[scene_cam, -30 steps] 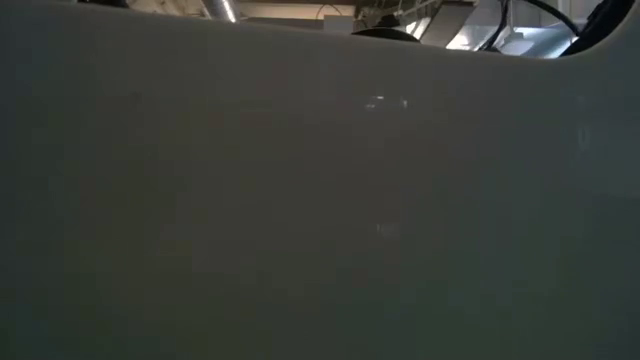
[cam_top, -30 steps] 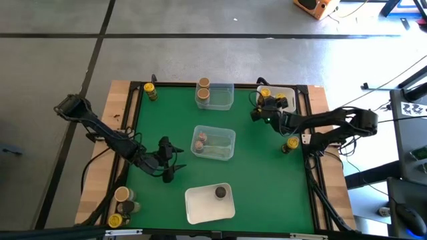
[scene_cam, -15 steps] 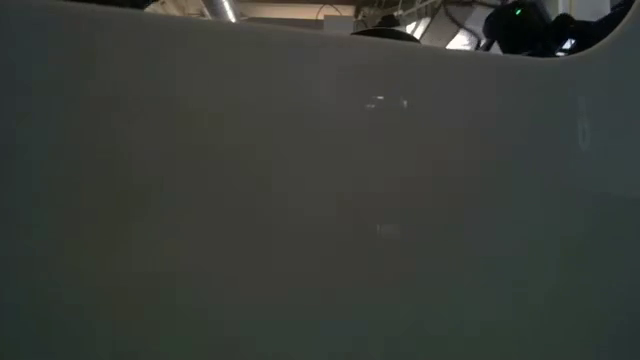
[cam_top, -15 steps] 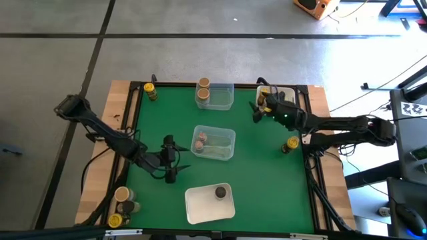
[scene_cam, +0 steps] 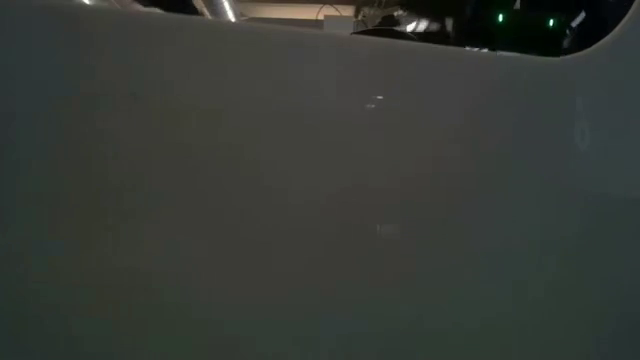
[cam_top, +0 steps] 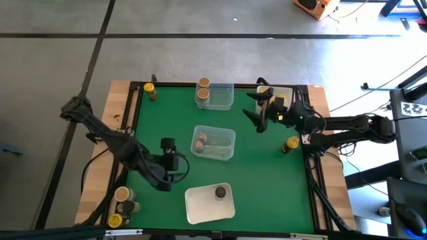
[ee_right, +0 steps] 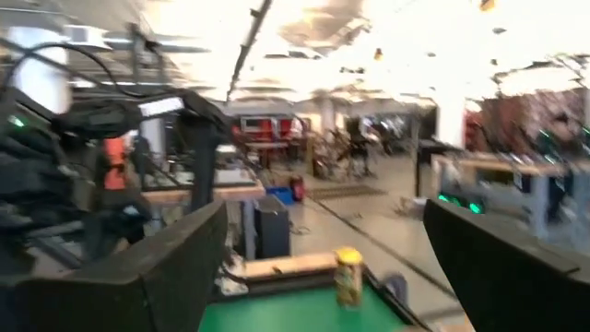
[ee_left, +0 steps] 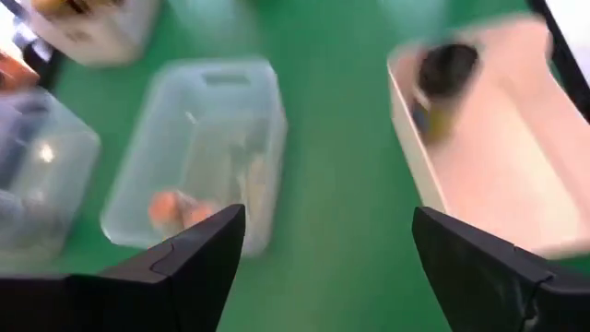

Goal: Sort spices by type
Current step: Put the black seasoning bottle into the bottom white bin

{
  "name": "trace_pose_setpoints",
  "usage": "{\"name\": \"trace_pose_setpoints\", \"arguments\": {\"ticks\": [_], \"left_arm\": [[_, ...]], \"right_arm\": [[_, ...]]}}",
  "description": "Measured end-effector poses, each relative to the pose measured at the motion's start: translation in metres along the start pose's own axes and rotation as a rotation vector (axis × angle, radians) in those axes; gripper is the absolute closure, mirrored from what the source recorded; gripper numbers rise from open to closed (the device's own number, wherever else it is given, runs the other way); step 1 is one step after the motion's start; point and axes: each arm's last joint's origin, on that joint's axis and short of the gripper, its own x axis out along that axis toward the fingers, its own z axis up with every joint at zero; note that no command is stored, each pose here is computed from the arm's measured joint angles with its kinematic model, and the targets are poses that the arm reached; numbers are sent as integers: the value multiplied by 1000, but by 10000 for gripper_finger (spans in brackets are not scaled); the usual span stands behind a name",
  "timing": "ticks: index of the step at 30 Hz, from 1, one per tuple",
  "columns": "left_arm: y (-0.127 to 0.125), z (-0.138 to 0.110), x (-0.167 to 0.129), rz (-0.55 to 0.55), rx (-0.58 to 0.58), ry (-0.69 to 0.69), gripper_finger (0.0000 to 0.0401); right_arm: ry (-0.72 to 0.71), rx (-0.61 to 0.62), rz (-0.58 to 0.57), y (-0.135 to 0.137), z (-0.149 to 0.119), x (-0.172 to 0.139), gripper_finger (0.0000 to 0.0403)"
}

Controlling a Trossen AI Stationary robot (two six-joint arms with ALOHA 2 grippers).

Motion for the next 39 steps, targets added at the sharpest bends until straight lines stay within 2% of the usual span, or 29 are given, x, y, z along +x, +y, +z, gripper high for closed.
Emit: {"name": "trace_pose_setpoints", "arguments": {"ticks": [5,7,10,17,22,27,32,39], "left_arm": [[-18,5,-5,-98,-49,233,91],[-30,7,-9,-164,-59,319,91],[-47,1,-14,-198,-38,424,91],[-86,-20,-19,-282,-12,566,91],[-106,-29,-18,-249,-117,572,91],[-122,-41,-22,-280,-138,656,91],[-133,-55,-26,-296,-97,769,91],[-145,-70,-28,-324,5,854,91]], "right_arm": [[-62,-51,38,12,18,12,39],[-67,-50,41,14,21,18,39],[-58,-39,84,16,19,26,39],[7,-21,207,21,2,52,39],[19,3,279,24,-2,65,39],[28,8,311,28,-5,68,39],[38,8,311,28,-7,69,39],[56,9,293,28,-9,69,39]]}}
